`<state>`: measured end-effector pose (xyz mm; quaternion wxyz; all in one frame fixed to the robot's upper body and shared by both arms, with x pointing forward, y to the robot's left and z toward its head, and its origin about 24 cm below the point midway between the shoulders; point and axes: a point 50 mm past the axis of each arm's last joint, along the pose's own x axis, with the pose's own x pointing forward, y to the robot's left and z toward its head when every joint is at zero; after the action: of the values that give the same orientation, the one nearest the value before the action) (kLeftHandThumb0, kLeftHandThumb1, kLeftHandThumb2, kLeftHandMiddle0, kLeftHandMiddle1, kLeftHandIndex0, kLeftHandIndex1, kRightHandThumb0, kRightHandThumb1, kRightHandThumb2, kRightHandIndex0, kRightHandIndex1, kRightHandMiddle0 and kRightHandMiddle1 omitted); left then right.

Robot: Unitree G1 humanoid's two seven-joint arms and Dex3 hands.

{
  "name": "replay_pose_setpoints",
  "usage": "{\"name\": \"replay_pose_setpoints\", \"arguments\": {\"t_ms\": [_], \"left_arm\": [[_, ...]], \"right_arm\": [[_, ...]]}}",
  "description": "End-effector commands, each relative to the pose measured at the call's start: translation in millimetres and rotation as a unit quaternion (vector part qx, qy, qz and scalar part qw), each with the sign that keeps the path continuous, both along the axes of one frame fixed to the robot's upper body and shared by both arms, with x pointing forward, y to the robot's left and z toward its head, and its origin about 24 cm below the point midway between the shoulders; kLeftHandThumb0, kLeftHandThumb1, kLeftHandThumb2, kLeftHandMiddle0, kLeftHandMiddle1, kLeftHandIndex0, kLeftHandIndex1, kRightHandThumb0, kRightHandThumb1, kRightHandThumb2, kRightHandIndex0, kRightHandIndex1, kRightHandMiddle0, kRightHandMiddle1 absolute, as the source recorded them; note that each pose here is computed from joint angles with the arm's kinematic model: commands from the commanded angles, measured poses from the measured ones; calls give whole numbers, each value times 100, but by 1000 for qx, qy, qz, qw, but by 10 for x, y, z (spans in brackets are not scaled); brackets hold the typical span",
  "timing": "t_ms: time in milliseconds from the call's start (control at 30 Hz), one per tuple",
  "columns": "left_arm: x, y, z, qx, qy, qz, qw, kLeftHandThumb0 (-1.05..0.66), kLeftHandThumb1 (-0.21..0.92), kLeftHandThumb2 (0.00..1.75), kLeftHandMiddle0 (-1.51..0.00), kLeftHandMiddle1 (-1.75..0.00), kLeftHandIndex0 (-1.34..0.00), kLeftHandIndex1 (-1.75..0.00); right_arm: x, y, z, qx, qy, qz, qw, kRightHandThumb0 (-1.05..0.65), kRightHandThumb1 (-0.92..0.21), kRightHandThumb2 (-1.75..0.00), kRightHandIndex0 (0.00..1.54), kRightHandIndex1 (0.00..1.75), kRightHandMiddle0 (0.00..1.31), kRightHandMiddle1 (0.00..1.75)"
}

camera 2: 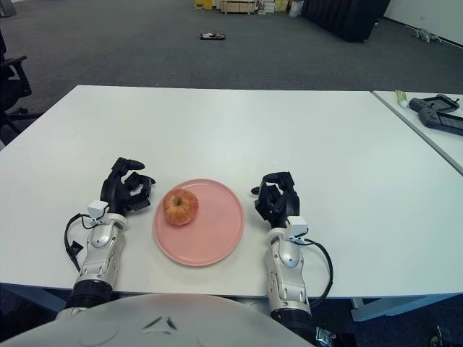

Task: Put the apple into the plate.

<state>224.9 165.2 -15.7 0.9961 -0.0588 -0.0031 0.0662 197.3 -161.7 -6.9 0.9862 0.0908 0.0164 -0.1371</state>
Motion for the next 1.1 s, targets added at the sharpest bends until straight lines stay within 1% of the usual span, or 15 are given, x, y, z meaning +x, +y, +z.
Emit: {"name": "replay_pose_setpoints", "arguments": {"t_ms": [0, 300, 867, 1067], "left_arm": [[-69, -5, -117, -2, 35, 3, 999, -1, 33, 120, -73, -141, -44, -175], [-70, 0, -117, -7, 36, 5, 999, -1, 33, 120, -73, -141, -44, -175], [-70, -4, -119, -5, 32, -2, 999, -1, 33, 121, -72, -143, -44, -175], [-70, -4, -123, -3, 33, -2, 999, -1, 31, 123, -73, -143, -45, -175]], "right_arm": [[-31, 31, -45, 15, 15, -11, 1000, -38, -70, -83, 55, 146, 32, 175], [-37, 33, -45, 23, 18, -11, 1000, -38, -71, -82, 56, 143, 32, 175], [-39, 32, -26, 19, 14, -10, 1000, -38, -69, -85, 57, 141, 33, 175], [-42, 28, -24, 18, 15, -9, 1000, -38, -70, -84, 56, 141, 33, 175]]}}
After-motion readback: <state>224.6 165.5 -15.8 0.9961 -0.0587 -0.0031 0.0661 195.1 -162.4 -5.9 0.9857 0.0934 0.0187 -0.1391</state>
